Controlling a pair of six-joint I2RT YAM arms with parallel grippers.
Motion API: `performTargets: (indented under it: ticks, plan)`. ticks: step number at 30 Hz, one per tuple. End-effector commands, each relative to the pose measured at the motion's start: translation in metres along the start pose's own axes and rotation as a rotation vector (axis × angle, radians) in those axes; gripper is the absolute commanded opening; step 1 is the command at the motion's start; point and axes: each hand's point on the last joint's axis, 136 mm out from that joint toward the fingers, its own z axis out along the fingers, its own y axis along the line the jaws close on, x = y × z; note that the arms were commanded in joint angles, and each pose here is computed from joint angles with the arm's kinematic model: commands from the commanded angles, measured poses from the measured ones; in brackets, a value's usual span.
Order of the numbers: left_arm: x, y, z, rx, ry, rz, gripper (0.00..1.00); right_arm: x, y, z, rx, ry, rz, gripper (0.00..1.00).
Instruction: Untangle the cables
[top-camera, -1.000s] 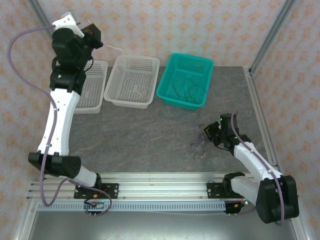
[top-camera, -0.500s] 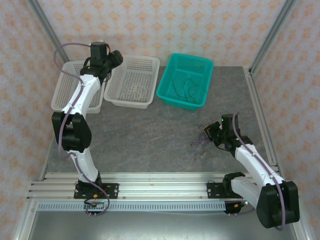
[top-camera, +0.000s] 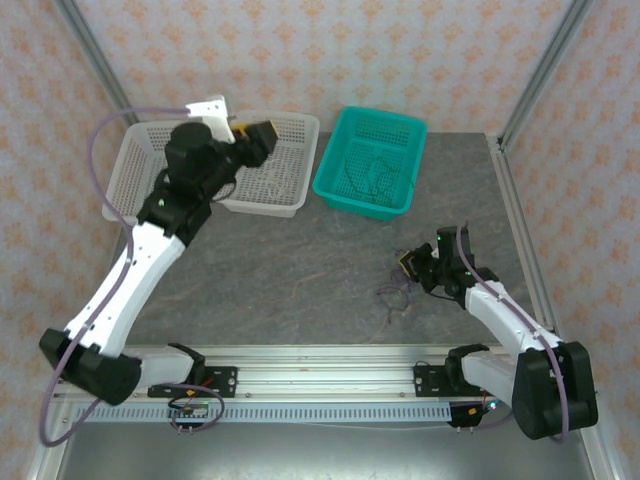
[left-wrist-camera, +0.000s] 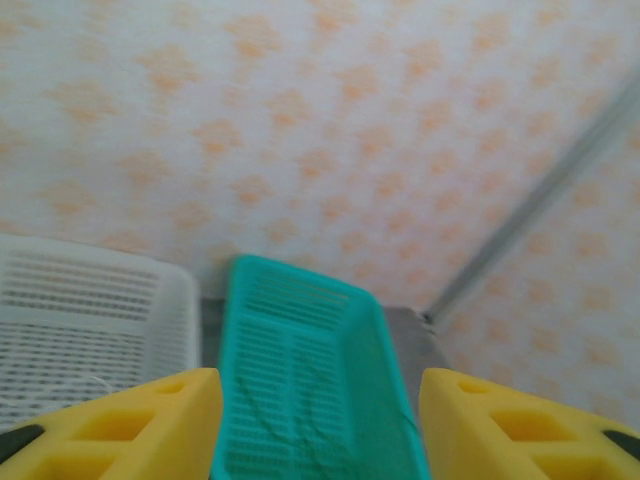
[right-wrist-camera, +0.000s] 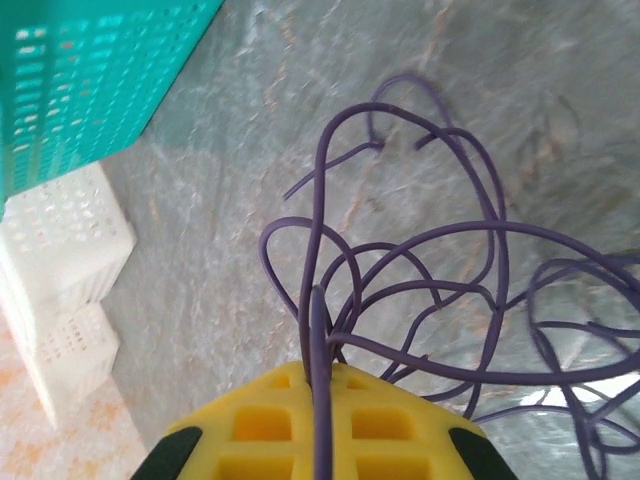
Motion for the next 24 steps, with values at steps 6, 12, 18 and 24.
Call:
performTargets:
  ticks: [6,12,18,24]
  plan:
    - [0.131,-0.049,-0.012,0.24,0.228,0.11,0.54,0.006,0.054,-0.004,-0.156,0.008,-0.033,0.0]
    - [0.214,-0.051,-0.023,0.291,0.395,0.123,0.54,0.008,0.075,0.002,-0.224,-0.03,0.027,0.0]
    - [0.279,-0.021,-0.011,0.143,0.544,0.028,0.53,0.01,0.065,0.028,-0.135,-0.014,0.016,0.01]
    - [0.312,-0.002,0.005,0.039,0.602,-0.082,0.51,0.014,0.026,0.044,0.018,0.009,-0.046,0.0]
